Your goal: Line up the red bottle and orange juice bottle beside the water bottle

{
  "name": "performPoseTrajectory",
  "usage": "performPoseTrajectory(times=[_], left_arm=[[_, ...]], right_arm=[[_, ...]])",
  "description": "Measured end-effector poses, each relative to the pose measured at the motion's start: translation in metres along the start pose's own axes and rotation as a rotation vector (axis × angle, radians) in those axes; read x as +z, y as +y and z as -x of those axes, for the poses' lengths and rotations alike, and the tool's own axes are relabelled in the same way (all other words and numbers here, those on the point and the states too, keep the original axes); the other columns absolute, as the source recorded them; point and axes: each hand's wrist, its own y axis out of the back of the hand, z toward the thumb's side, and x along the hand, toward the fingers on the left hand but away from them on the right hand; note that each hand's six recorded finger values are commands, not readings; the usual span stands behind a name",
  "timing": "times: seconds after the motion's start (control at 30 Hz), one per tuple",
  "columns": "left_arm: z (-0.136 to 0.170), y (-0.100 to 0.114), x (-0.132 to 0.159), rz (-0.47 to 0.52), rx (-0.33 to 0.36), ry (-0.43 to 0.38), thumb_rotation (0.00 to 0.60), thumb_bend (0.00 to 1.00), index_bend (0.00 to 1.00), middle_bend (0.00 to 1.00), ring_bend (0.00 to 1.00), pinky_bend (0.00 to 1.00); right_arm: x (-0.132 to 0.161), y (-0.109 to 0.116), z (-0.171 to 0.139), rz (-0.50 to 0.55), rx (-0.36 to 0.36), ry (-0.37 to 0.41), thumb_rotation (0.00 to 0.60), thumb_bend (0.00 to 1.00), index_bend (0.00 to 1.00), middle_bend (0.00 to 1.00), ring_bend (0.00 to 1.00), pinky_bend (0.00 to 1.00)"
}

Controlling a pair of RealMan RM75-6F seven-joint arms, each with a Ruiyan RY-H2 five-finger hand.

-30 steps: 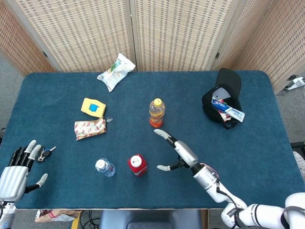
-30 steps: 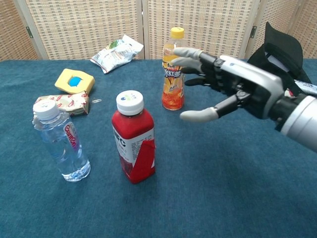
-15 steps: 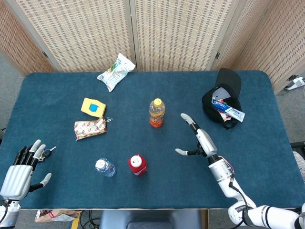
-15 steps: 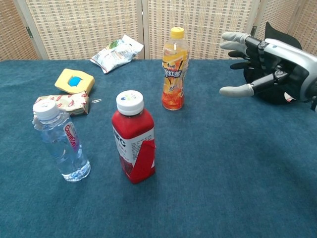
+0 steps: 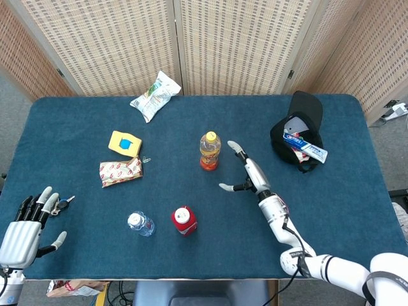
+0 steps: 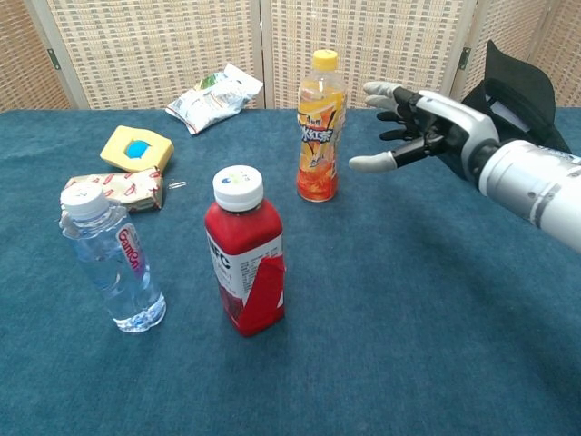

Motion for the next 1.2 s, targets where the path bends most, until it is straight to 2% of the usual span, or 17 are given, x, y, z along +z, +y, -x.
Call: performPoseTrajectory(times=[0.27, 0.47, 0.6, 0.83, 1.13, 1.2], left_arm=[[0.002, 0.002, 0.001, -0.003, 0.004, 0.005, 0.600, 0.24, 0.00, 0.00, 0.00, 0.00], [0.002, 0.005, -0.001, -0.010, 0.011, 0.008, 0.600, 0.24, 0.00, 0.00, 0.00, 0.00], [0.003, 0.007, -0.002, -0.012, 0.017, 0.012, 0.600, 0.24, 0.00, 0.00, 0.00, 0.00], [0.005, 0.006, -0.005, -0.013, 0.012, 0.022, 0.600, 0.24, 0.00, 0.00, 0.00, 0.00], [0.007, 0.008, -0.006, -0.014, 0.017, 0.026, 0.600, 0.24, 0.00, 0.00, 0.00, 0.00], [0.007, 0.007, -0.006, -0.013, 0.016, 0.027, 0.600, 0.24, 0.00, 0.00, 0.00, 0.00]], right_arm=[[0.009, -0.014, 0.037, 0.024, 0.005, -0.006, 0.600, 0.00, 0.00, 0.02, 0.00, 0.11], [0.012, -0.020, 0.057, 0.043, -0.001, -0.013, 0.600, 0.00, 0.00, 0.07, 0.01, 0.11], [0.012, -0.025, 0.066, 0.061, -0.005, -0.019, 0.600, 0.14, 0.01, 0.14, 0.08, 0.12], [0.010, -0.029, 0.075, 0.082, -0.026, -0.025, 0.600, 0.33, 0.23, 0.28, 0.21, 0.24], [0.007, -0.031, 0.082, 0.118, -0.059, -0.018, 0.600, 0.40, 0.46, 0.41, 0.34, 0.36], [0.008, -0.029, 0.080, 0.123, -0.067, -0.008, 0.600, 0.42, 0.48, 0.42, 0.35, 0.38]])
